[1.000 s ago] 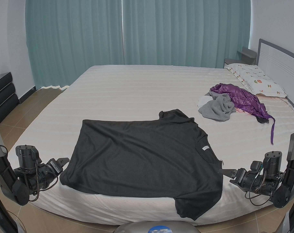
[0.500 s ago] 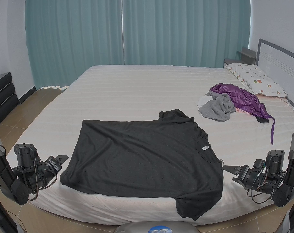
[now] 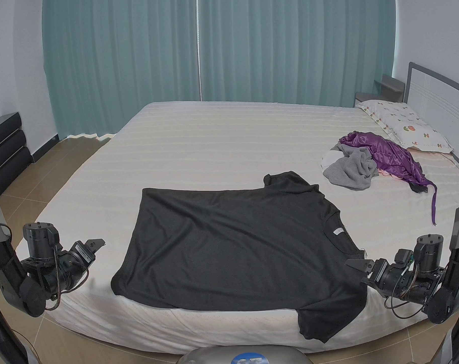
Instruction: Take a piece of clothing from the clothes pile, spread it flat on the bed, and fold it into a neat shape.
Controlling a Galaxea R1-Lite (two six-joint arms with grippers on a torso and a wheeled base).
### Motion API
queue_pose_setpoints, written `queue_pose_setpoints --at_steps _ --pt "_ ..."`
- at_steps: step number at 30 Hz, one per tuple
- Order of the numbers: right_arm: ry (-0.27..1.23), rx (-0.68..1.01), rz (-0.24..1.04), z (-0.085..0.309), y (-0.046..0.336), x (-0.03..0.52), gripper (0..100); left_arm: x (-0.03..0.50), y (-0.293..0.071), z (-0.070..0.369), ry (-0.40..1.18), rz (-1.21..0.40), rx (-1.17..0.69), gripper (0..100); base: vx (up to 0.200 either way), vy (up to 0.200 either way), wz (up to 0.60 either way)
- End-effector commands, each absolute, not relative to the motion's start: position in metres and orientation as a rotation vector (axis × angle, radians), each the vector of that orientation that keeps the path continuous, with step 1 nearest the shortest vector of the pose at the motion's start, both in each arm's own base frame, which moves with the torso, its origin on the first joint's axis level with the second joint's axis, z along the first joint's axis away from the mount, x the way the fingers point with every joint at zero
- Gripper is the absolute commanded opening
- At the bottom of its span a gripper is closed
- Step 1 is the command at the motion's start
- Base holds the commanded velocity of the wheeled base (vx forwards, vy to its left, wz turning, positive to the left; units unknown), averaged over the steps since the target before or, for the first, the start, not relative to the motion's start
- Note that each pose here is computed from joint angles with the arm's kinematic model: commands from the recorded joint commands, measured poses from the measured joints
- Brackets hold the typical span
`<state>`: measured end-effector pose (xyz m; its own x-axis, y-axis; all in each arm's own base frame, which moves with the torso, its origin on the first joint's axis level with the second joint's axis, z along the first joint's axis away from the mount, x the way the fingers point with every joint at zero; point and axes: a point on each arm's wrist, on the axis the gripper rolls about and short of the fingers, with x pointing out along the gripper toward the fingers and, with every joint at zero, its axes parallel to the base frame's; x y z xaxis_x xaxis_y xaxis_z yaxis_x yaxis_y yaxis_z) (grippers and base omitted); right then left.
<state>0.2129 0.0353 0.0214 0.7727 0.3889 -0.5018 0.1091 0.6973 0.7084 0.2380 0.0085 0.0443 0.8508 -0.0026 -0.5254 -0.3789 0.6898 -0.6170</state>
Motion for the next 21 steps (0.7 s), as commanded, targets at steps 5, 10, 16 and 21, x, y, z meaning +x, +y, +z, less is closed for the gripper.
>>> queue_pose_setpoints --at_steps 5,10,16,21 --pt "0.716 0.797 0.150 0.0156 0.0344 0.2096 100 0.2444 0.0085 0.0370 0.544 0.232 -0.801 100 0.080 0.000 0.00" --pt "0.703 0.815 0.140 0.0161 0.0320 0.2108 100 0.2466 0.0086 0.0315 0.562 0.238 -0.801 100 0.160 0.000 0.00" --pt "0.706 0.828 0.139 0.0159 0.0321 0.2109 100 0.2485 0.0086 0.0325 0.556 0.231 -0.804 100 0.000 0.000 0.00" --pt "0.710 0.829 0.139 0.0154 0.0321 0.2108 100 0.2499 0.0080 0.0337 0.558 0.211 -0.844 100 0.000 0.000 0.00"
